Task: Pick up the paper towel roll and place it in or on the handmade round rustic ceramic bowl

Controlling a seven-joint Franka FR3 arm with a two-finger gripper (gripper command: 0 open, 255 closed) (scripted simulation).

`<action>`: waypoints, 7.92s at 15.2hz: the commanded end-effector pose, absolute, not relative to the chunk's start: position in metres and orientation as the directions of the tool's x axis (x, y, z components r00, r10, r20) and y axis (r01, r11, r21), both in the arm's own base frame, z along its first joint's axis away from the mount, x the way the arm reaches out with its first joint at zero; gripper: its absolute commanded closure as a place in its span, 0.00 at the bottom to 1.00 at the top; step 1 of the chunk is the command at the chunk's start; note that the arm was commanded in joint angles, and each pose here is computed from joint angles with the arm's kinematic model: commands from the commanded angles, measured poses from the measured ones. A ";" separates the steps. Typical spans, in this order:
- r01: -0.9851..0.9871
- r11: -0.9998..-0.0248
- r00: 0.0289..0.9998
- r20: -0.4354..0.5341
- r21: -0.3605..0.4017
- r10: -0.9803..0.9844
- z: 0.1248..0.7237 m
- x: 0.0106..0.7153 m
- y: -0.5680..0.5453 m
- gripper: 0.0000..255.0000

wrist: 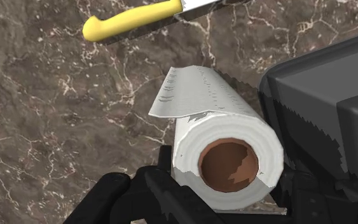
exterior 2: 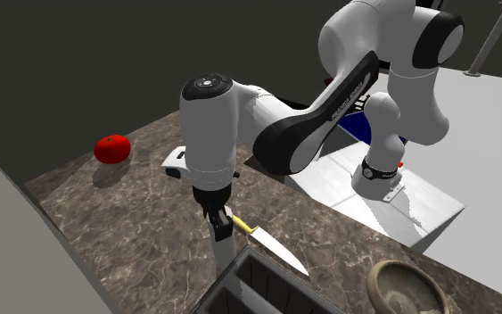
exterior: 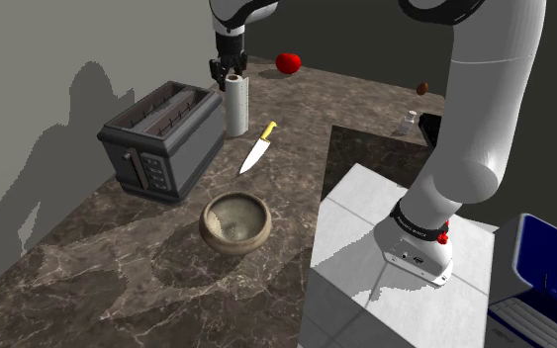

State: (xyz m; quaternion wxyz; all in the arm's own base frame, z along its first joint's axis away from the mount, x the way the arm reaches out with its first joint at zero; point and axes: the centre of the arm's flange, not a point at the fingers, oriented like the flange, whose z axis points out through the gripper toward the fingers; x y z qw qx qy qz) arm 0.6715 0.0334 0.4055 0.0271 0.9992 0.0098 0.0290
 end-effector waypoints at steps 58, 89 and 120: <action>0.017 -0.998 0.998 0.056 0.056 0.020 0.624 0.476 0.224 1.00; 0.017 -0.998 0.998 0.056 0.056 0.020 0.566 0.347 0.350 1.00; 0.017 -0.998 0.998 0.056 0.056 0.020 0.556 0.344 0.353 0.00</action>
